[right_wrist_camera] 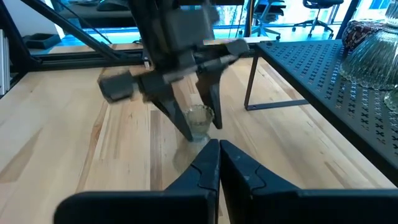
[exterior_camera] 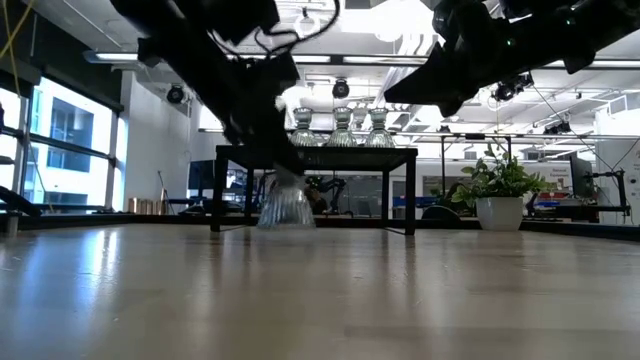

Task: Pick & Place candle stick holders
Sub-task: Align the candle holder with the other candle holder on the shelf

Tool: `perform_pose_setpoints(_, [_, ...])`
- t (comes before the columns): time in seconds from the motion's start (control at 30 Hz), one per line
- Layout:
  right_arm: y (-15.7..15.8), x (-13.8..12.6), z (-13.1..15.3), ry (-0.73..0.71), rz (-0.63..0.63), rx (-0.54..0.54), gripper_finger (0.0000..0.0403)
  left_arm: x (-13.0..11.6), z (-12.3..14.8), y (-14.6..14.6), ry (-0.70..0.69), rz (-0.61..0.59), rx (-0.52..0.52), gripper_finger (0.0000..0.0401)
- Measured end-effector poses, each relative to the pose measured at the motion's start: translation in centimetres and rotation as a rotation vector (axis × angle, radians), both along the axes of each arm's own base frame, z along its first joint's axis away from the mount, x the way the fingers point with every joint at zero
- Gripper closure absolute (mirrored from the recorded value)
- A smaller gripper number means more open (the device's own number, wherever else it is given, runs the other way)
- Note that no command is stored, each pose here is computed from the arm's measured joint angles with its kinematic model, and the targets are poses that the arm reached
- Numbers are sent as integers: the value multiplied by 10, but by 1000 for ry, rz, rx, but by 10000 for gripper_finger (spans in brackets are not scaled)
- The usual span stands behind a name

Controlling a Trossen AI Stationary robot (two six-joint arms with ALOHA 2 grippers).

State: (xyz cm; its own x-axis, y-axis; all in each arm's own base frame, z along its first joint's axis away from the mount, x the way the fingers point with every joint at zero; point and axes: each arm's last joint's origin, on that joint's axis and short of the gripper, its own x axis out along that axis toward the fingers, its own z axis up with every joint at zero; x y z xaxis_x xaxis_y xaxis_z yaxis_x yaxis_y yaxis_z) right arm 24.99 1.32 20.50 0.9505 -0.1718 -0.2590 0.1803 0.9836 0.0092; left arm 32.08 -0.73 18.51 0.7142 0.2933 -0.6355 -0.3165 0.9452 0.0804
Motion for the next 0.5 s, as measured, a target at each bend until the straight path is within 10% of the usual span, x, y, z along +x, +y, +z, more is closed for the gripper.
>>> perform_pose_setpoints(0.5, [0, 0, -1, 14, 0, -1, 401, -76, 118, 11, -158, 163, 75, 240])
